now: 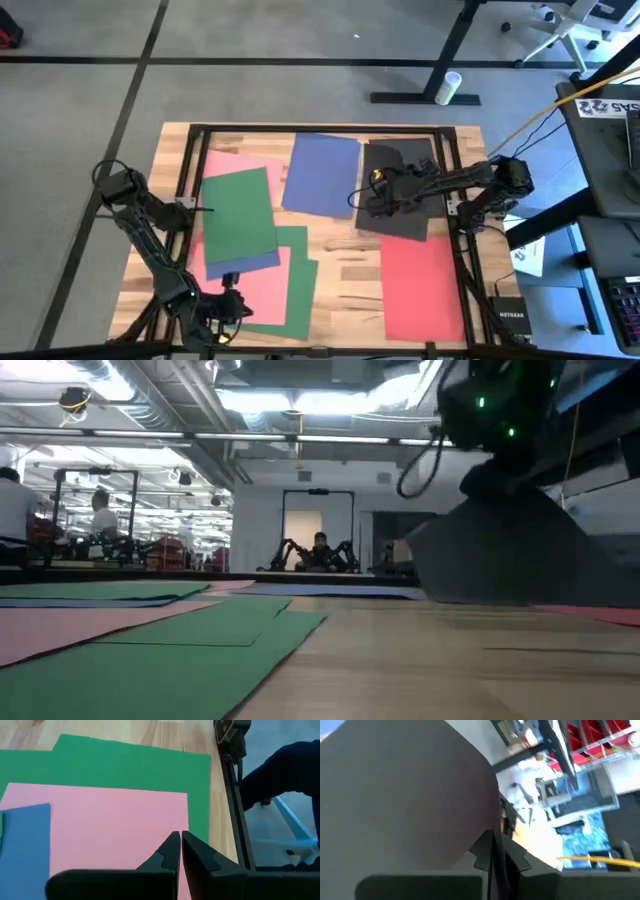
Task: Organize paper
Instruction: Stack the black paper on top of the other black papers on the table, then stack the blue paper on top of the other blue papers on the table
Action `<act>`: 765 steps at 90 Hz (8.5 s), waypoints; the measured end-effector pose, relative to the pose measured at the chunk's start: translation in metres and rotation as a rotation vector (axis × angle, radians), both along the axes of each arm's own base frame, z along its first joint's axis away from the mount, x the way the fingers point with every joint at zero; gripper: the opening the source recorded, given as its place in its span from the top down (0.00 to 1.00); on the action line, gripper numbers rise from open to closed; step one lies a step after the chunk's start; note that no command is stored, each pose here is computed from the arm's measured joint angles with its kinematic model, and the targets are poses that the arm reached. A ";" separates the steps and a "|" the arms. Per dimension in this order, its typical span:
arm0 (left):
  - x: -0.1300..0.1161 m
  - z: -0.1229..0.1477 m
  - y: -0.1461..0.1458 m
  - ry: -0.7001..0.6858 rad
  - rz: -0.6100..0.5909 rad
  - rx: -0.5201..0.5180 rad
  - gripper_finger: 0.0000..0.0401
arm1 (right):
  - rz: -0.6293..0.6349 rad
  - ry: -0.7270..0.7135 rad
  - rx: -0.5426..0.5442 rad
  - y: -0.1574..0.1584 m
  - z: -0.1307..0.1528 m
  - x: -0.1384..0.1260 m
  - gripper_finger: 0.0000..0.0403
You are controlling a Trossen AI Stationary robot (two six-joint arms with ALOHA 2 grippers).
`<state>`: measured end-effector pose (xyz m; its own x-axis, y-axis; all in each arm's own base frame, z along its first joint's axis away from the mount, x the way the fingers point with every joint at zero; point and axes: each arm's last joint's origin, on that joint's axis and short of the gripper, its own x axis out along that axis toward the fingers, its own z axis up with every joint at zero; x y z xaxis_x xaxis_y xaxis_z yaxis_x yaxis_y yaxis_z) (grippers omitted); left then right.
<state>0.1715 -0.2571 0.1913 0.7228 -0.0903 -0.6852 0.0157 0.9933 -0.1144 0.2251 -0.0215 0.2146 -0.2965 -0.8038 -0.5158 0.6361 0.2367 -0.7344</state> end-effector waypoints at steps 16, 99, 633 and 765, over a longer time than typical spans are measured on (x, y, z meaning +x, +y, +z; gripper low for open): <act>0.000 0.000 0.000 0.000 0.000 0.000 1.00 | -0.048 0.037 -0.025 -0.014 -0.008 -0.008 1.00; -0.004 0.000 -0.003 0.000 -0.001 -0.010 1.00 | 0.004 0.219 0.056 -0.072 -0.017 -0.005 1.00; 0.077 0.006 0.052 -0.076 -0.088 0.197 1.00 | 0.531 -0.605 0.585 0.011 0.036 0.072 1.00; 0.071 -0.051 0.177 0.653 0.142 0.101 1.00 | 0.846 -0.464 0.390 0.094 0.040 0.064 1.00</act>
